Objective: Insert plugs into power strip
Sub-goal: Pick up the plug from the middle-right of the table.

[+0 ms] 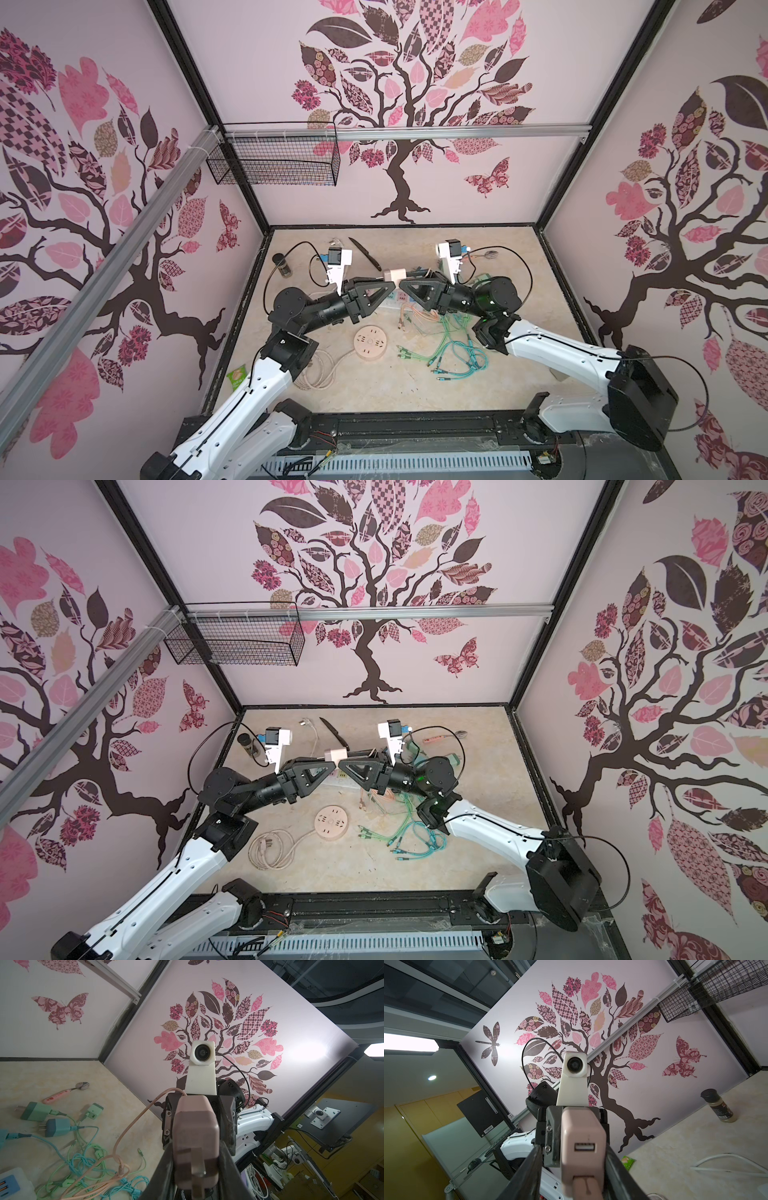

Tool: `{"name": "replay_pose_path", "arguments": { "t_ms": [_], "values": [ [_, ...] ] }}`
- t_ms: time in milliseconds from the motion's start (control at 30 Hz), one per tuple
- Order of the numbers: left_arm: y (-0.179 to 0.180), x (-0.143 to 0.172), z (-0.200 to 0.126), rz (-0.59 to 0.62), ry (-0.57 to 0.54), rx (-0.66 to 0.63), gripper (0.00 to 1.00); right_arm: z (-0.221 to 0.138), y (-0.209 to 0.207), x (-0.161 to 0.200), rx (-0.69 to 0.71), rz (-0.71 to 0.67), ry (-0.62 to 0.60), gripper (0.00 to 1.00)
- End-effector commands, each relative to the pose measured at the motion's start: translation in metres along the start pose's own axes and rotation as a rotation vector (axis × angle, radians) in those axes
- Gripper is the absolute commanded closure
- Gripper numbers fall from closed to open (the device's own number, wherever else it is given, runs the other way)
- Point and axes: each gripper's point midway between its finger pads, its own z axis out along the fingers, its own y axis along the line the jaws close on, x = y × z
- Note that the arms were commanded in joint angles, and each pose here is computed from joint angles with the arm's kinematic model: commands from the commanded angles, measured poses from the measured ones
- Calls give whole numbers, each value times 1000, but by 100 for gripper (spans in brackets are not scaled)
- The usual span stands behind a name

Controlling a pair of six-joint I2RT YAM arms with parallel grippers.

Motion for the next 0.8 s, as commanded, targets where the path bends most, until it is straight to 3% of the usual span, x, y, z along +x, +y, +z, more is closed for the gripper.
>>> {"name": "replay_pose_path", "arguments": {
  "t_ms": [0,467,767],
  "values": [
    [2,5,1,16,5,9,100,9,12,-11,-46,-35,-19,54],
    [5,8,0,32,21,-15,100,9,12,-11,-31,-53,-15,66],
    [19,15,-2,32,55,-98,100,6,9,-11,13,-84,-3,77]
  ]
}}
